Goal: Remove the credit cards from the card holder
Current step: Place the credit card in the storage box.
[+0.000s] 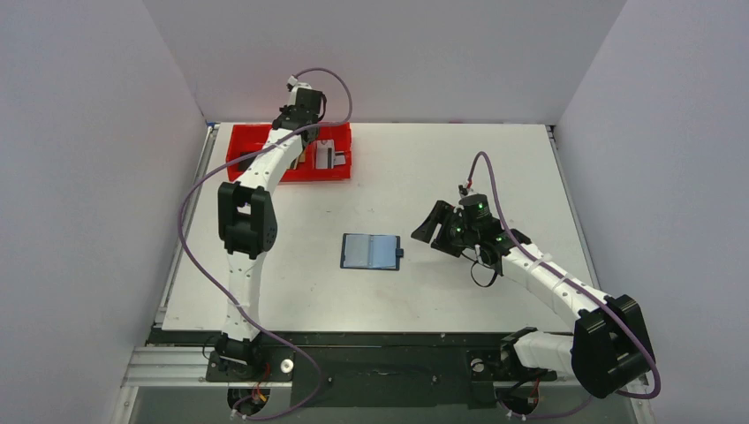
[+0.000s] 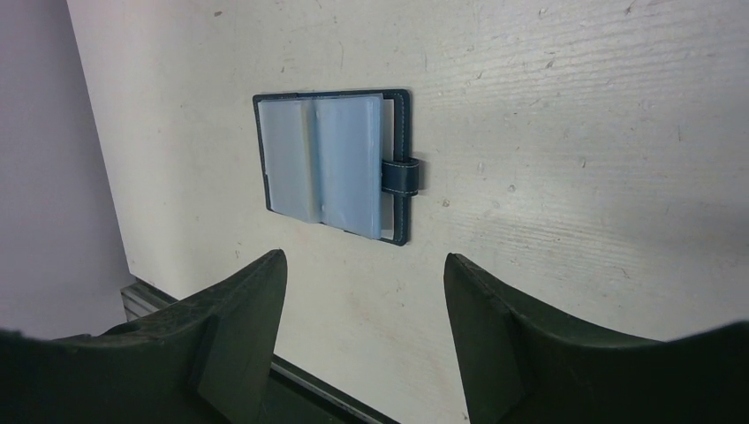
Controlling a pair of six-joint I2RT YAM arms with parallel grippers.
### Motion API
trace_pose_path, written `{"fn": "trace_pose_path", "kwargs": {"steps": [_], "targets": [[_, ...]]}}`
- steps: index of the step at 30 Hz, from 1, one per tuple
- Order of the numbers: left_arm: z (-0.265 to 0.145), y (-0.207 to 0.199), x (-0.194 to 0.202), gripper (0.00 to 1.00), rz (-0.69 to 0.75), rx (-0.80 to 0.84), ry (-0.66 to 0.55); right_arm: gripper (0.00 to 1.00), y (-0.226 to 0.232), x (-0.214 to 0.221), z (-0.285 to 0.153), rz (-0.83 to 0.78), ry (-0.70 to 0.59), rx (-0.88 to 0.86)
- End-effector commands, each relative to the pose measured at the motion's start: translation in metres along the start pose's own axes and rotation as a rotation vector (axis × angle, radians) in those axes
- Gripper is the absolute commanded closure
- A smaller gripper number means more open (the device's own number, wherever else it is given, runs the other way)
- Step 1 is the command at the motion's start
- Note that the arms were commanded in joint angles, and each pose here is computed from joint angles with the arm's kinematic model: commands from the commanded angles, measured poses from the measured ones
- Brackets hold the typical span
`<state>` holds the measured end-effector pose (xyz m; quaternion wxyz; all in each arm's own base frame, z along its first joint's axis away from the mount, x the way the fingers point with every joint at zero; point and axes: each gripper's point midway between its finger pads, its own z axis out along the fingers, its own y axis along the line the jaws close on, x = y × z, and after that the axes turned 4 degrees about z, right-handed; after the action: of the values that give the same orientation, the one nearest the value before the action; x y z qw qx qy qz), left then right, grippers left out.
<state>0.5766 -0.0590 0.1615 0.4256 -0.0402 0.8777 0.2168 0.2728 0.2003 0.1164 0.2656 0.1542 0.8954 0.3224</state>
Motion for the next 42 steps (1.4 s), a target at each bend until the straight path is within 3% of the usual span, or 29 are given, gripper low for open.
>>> {"fn": "trace_pose_path", "kwargs": {"steps": [1,10,13,15,19,30,42], "targets": [[0.021,0.007,-0.009,1.00,0.065,-0.085,0.002,0.38,0.016,-0.018,-0.012,-0.028,-0.067,-0.028],[0.048,-0.004,0.001,0.99,0.116,-0.091,0.043,0.38,0.017,-0.020,-0.017,-0.032,-0.074,-0.019],[0.046,0.000,0.000,0.86,0.109,-0.084,0.047,0.38,0.016,-0.019,-0.017,-0.032,-0.074,-0.016],[0.042,0.002,-0.004,0.72,0.105,-0.075,0.042,0.38,0.014,-0.019,-0.017,-0.034,-0.073,-0.012],[0.029,0.007,-0.017,0.64,0.082,-0.054,0.019,0.38,0.015,-0.020,-0.018,-0.038,-0.076,-0.012],[-0.031,0.015,-0.049,0.62,-0.057,0.095,-0.016,0.38,0.013,-0.023,-0.017,-0.051,-0.087,0.006],[-0.136,-0.011,-0.002,0.62,-0.215,0.452,0.082,0.38,0.013,-0.031,-0.003,-0.072,-0.113,0.047]]}}
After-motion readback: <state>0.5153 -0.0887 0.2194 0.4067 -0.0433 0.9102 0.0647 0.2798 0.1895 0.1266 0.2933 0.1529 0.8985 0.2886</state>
